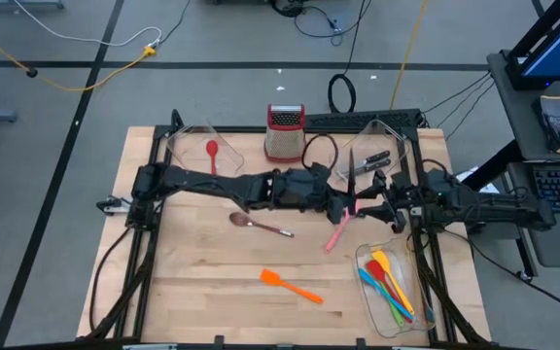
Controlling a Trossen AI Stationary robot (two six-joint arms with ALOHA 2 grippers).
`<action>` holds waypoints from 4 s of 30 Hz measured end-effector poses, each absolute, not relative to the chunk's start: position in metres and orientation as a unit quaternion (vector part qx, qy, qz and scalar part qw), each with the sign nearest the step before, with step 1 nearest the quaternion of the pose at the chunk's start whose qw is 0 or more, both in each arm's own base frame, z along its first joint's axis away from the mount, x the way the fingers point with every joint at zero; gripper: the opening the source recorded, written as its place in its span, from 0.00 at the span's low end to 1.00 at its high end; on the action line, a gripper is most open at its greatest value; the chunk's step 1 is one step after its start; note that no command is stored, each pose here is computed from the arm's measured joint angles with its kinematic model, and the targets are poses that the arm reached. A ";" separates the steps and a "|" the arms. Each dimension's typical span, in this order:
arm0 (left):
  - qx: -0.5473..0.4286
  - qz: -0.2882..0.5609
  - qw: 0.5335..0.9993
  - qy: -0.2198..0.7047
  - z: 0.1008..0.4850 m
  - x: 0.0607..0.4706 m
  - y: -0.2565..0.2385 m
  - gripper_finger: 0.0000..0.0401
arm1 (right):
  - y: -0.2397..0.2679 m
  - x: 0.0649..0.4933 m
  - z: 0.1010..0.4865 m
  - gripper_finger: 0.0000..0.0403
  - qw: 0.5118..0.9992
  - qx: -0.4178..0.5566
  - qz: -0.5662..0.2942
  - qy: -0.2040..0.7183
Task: Pick & Place Kitchen Items
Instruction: Put the silver kitchen knife into the top right transparent bin
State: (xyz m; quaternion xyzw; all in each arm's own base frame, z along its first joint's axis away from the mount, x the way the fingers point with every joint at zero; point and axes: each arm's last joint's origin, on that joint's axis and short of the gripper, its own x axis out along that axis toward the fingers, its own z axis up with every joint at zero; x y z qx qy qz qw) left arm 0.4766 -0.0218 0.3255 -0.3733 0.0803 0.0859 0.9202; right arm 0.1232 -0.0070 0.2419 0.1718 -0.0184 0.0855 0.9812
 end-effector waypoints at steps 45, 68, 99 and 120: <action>-0.362 0.047 0.925 0.104 0.324 0.477 -0.016 0.23 | -0.011 0.159 0.236 0.82 0.949 0.300 0.093 -0.011; -0.339 0.049 0.931 0.125 0.320 0.476 -0.016 0.23 | -0.011 0.159 0.236 0.21 0.950 0.298 0.096 -0.009; -0.260 0.076 0.937 0.222 0.339 0.442 0.000 0.62 | -0.025 0.158 0.234 0.21 0.957 0.289 0.032 -0.022; -0.145 0.191 0.910 0.338 0.339 0.391 0.030 0.52 | -0.079 0.141 0.272 0.21 0.971 0.134 -0.159 0.117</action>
